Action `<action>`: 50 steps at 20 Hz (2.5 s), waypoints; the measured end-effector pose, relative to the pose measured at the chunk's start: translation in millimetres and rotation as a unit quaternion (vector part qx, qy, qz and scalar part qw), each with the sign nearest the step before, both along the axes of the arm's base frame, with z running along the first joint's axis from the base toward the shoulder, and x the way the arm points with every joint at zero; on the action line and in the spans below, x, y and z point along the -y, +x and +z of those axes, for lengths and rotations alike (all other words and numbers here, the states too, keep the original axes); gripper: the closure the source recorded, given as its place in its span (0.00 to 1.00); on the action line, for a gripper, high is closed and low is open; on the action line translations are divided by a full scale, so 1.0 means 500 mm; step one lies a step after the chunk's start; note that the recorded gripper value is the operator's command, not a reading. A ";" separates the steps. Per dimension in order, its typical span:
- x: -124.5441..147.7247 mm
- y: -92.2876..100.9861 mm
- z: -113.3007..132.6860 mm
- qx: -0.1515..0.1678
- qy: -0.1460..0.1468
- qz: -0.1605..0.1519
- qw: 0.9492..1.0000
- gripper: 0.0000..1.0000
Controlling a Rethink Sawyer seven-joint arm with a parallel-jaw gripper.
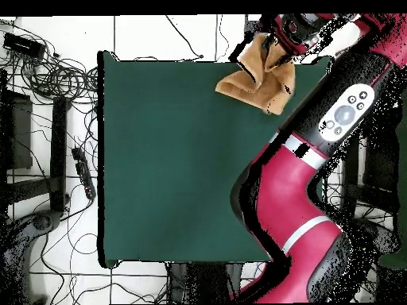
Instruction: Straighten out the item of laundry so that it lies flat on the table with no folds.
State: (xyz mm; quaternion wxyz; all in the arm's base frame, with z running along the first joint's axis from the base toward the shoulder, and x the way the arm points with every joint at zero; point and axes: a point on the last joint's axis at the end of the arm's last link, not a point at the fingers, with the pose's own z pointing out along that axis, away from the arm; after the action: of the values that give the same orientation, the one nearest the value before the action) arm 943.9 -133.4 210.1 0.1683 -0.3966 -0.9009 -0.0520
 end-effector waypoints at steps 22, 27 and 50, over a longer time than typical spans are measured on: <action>-0.152 0.025 -0.035 0.148 0.012 0.098 0.984 0.00; -0.137 0.019 -0.107 0.186 0.010 0.113 0.976 0.00; -0.081 -0.060 -0.448 0.108 0.108 0.024 0.988 0.00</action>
State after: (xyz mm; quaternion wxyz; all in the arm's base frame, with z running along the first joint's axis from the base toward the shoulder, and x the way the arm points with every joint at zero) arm 913.9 -92.8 -14.1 0.1136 -0.3467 -0.9119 -0.1878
